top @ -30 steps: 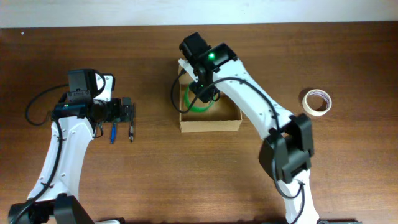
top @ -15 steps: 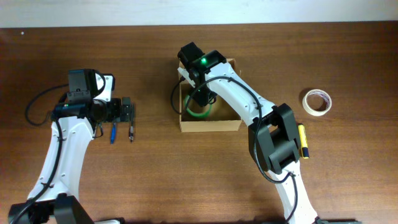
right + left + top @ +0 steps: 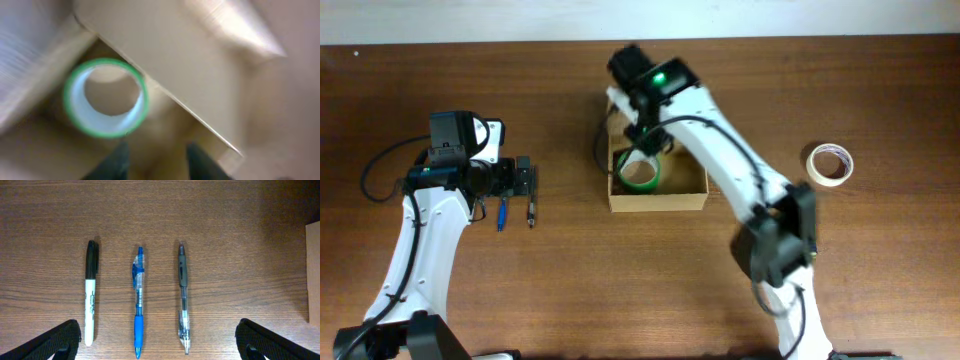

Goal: Pack container
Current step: 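Carry the green tape into the box and release it, then grasp the white tape roll with the right gripper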

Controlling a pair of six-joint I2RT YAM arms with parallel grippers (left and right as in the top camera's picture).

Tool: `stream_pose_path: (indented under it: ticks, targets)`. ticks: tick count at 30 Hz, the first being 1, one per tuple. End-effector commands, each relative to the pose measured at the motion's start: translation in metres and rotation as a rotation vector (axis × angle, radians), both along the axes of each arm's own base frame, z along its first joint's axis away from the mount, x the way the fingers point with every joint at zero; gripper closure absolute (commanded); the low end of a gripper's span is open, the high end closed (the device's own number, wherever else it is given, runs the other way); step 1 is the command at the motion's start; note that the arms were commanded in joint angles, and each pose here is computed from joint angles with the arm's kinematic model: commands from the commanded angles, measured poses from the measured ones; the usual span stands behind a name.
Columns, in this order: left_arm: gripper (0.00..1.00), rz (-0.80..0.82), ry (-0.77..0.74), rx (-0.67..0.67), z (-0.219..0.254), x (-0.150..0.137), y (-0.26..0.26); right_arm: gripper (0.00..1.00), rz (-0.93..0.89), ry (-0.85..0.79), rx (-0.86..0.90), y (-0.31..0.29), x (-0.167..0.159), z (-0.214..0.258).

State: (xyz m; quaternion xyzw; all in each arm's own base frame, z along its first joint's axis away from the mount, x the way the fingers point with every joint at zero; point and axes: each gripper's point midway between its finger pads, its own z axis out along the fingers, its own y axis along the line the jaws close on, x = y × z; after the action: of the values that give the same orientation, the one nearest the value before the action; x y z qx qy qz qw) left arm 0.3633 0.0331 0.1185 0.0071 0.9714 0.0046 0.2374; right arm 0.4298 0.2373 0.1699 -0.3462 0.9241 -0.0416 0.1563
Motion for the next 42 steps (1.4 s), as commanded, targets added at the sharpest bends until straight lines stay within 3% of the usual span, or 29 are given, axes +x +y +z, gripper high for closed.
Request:
stream_pose_path:
  ticks: [1, 4, 7, 8, 10, 16, 22, 26, 34, 42]
  targets:
    - [0.01, -0.015, -0.012, 0.000, 0.004, 0.005, 0.000, 0.51, -0.188, -0.346, 0.140, -0.062, -0.007, 0.158]
    - [0.01, -0.015, -0.012, 0.000, 0.004, 0.005, 0.000, 0.45, -0.410, -0.455, 0.175, -0.139, -0.013, 0.204]
    - [0.01, -0.015, -0.012, 0.000, 0.004, 0.005, 0.000, 0.39, -0.717, -0.466, 0.185, -0.230, -0.019, 0.210]
    - [0.01, -0.015, -0.012, 0.000, 0.004, 0.005, 0.000, 0.38, -0.913, -0.419, 0.188, -0.283, -0.025, 0.195]
    - [0.01, -0.015, -0.012, 0.000, 0.004, 0.005, 0.000, 0.37, -1.075, -0.323, 0.236, -0.325, -0.031, 0.169]
    - [0.01, -0.015, -0.012, 0.000, 0.004, 0.005, 0.000, 0.42, -1.386, -0.040, 0.336, -0.403, -0.043, 0.074]
    - [0.01, -0.015, -0.012, 0.000, 0.004, 0.005, 0.000, 0.42, -1.492, 0.133, 0.299, -0.435, -0.052, -0.025]
    - [0.01, -0.015, -0.012, 0.000, 0.004, 0.005, 0.000, 0.42, -1.483, 0.169, 0.302, -0.430, -0.049, -0.064]
    - [0.01, -0.015, -0.012, 0.000, 0.004, 0.005, 0.000, 0.42, -1.459, 0.147, 0.277, -0.417, -0.040, -0.106]
    - [0.01, -0.015, -0.012, 0.000, 0.004, 0.005, 0.000, 0.42, -1.497, 0.159, 0.283, -0.411, -0.052, -0.147]
